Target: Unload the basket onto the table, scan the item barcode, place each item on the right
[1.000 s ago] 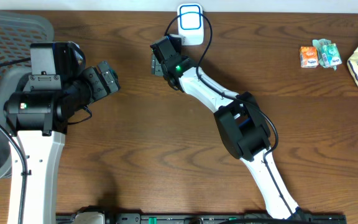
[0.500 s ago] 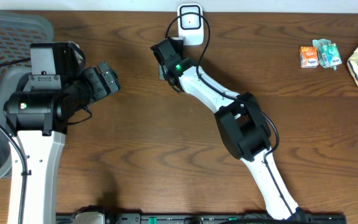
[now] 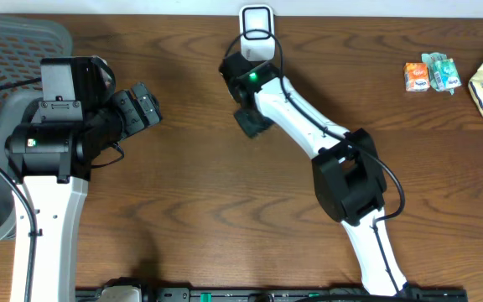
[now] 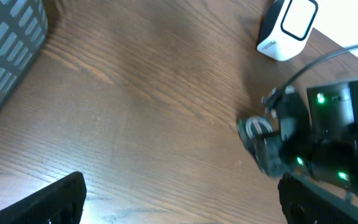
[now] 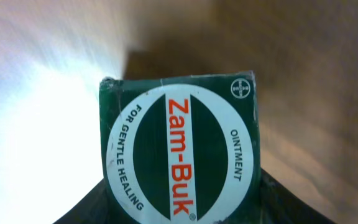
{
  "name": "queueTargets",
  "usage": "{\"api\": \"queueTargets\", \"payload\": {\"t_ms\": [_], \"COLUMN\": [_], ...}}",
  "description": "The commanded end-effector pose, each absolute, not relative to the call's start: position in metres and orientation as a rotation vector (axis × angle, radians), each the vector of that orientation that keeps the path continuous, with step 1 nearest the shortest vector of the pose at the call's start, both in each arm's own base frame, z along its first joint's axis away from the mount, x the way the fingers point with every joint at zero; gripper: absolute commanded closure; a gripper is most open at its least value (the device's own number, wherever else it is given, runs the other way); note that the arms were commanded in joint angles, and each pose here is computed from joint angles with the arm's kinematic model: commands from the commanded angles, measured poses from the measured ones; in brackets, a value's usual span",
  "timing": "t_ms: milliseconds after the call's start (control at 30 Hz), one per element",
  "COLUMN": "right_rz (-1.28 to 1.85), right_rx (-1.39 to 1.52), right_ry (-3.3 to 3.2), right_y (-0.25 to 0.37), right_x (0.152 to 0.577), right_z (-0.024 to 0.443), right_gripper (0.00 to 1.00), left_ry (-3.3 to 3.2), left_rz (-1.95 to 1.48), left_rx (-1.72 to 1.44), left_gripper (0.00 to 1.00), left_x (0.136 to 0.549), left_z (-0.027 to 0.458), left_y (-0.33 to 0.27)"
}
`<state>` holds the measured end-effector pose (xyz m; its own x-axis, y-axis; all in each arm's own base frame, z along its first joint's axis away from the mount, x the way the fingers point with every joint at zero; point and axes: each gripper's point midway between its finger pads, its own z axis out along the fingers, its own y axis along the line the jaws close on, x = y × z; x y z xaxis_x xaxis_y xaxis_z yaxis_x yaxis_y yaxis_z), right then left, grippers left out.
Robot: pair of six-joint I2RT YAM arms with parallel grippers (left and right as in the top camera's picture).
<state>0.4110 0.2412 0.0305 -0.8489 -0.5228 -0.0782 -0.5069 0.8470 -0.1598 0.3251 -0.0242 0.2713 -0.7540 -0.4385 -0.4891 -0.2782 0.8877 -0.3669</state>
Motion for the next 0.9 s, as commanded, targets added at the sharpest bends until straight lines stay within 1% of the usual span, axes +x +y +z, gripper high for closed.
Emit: {"api": "queueTargets", "payload": {"t_ms": [0, 33, 67, 133, 200, 300, 400, 433, 500, 533, 600, 633, 667, 700, 800, 867], "right_rz": [-0.220, -0.231, -0.236, -0.219, -0.175, 0.138, 0.525, 0.629, 0.703, 0.718, 0.692, 0.623, 0.544, 0.401, 0.153, 0.033], "right_rx": [-1.060, -1.055, -1.017, -0.911, -0.796, -0.706, -0.671, -0.659, -0.647, -0.629, -0.520, -0.436, -0.357, -0.208, 0.040, 0.188], "right_ry": [2.894, 2.900, 2.910, 2.923, 2.948, 2.987, 3.021, 3.041, 3.063, 3.069, 3.083, 3.086, 3.091, 3.091, 3.020, 2.941], "right_y": [0.206, 0.198, 0.186, 0.163, 0.149, 0.161, 0.185, 0.190, 0.194, 0.196, 0.199, 0.198, 0.195, 0.186, 0.173, 0.171], "right_x": [0.412, 0.414, 0.421, 0.438, 0.446, 0.437, 0.412, 0.401, 0.393, 0.392, 0.398, 0.406, 0.412, 0.423, 0.443, 0.455], "right_z": [0.043, 0.043, 0.043, 0.045, 0.051, 0.065, 0.087, 0.093, 0.096, 0.096, 0.095, 0.092, 0.089, 0.084, 0.078, 0.072], "right_gripper": [0.31, 0.24, 0.12, 0.01, 0.01, 0.01, 0.01, 0.03, 0.15, 0.24, 0.29, 0.24, 0.22, 0.19, 0.15, 0.14], "left_ry": [2.464, 2.464, 2.465, 2.464, 2.464, 2.464, 2.464, 2.464, 2.464, 2.465, 2.464, 2.464, 2.464, 2.464, 2.464, 2.465], "left_rz": [-0.353, -0.353, -0.353, -0.353, -0.353, -0.353, -0.353, -0.353, -0.353, -0.353, -0.353, -0.353, -0.353, -0.353, -0.353, -0.353], "left_rx": [-0.515, -0.515, -0.515, -0.515, -0.515, -0.515, -0.515, -0.515, -0.515, -0.515, -0.515, -0.515, -0.515, -0.515, -0.515, -0.515], "left_gripper": [0.02, 0.02, 0.02, 0.02, 0.02, 0.02, 0.02, 0.02, 0.02, 0.02, 0.02, 0.02, 0.02, 0.02, 0.02, 0.02], "left_x": [0.326, 0.326, 0.325, 0.326, 0.326, 0.326, 0.326, 0.326, 0.326, 0.325, 0.326, 0.326, 0.326, 0.326, 0.326, 0.325], "left_z": [0.272, 0.272, 0.272, 0.272, 0.272, 0.272, 0.272, 0.272, 0.272, 0.272, 0.272, 0.272, 0.272, 0.272, 0.272, 0.272], "left_y": [-0.022, -0.022, -0.022, -0.022, -0.022, -0.022, -0.022, -0.022, -0.022, -0.022, -0.022, -0.022, -0.022, -0.022, -0.022, -0.022]}}
